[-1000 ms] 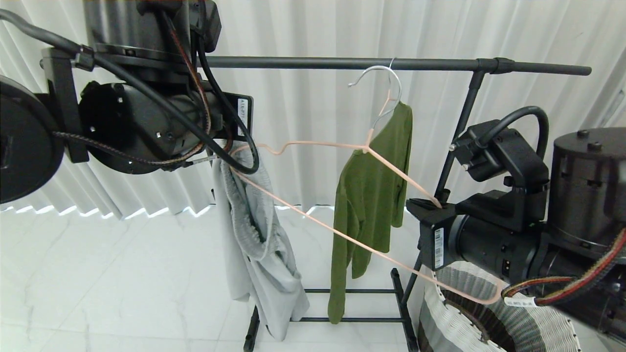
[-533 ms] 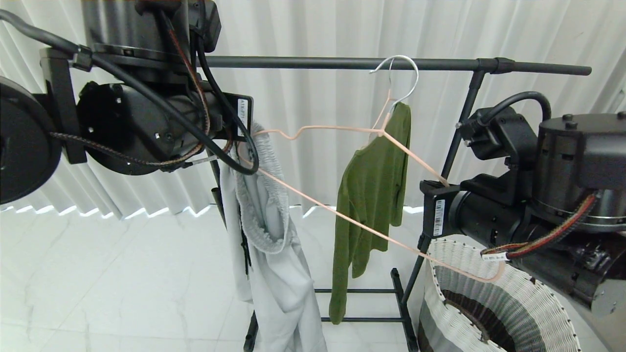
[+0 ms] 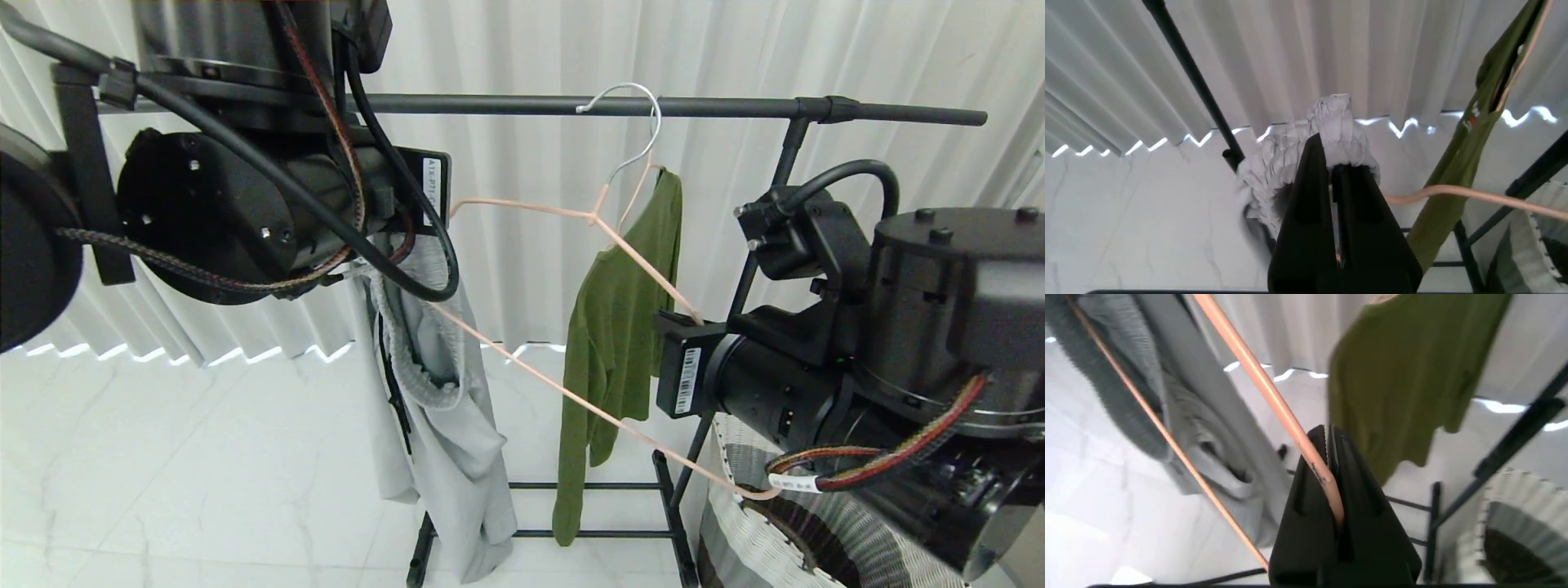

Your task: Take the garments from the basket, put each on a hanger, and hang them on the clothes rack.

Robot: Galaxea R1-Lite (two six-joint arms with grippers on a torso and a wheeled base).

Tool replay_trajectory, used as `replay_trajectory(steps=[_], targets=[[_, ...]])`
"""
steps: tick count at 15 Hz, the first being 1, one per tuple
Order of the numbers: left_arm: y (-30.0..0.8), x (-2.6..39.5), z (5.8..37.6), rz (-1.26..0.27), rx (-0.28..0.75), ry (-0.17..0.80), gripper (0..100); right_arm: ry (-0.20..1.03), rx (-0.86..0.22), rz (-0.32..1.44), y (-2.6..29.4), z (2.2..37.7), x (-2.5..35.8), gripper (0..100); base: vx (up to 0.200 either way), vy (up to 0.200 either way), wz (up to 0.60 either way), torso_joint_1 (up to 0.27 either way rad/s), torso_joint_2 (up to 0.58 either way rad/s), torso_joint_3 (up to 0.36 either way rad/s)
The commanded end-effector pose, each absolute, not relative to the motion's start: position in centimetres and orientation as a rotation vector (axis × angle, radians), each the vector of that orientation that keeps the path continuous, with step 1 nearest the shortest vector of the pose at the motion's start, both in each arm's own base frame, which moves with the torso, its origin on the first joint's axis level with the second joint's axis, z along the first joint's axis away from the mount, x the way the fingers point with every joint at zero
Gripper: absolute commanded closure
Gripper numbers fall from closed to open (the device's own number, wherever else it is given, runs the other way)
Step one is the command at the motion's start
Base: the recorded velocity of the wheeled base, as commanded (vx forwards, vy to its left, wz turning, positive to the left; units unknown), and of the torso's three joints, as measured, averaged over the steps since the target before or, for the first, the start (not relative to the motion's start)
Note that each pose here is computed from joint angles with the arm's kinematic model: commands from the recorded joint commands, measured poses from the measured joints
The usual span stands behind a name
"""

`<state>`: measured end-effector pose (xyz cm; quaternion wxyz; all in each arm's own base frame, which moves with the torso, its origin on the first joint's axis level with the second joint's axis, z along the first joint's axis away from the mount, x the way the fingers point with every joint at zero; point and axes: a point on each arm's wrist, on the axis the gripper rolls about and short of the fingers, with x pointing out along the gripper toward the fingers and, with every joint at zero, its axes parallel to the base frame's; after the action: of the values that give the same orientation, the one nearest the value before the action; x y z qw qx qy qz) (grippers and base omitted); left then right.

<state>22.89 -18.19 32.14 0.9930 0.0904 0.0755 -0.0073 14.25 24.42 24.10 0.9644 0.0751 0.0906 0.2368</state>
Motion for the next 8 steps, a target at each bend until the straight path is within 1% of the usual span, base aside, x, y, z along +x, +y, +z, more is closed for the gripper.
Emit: replay_trajectory(steps=[1,3,5,8], targets=[[-18.0,22.5,32.6,-0.019,0.172,0.141,100,0.199,0.136,0.506,25.6,23.3,14.0,100,0.0,0.0,0.0,0.0,0.0,0.0],[-17.9,22.4,32.8,-0.019,0.166,0.135,100,0.213,0.131,0.566,26.8,22.8,12.5,100,0.0,0.0,0.0,0.0,0.0,0.0],[-17.9,22.3,32.9,-0.02,0.158,0.131,100,0.237,0.148,0.571,27.6,22.0,12.5,100,0.0,0.0,0.0,0.0,0.0,0.0],[-18.0,21.9,33.4,-0.031,0.132,0.118,100,0.245,0.156,0.565,27.9,21.7,12.7,100,0.0,0.0,0.0,0.0,0.0,0.0]])
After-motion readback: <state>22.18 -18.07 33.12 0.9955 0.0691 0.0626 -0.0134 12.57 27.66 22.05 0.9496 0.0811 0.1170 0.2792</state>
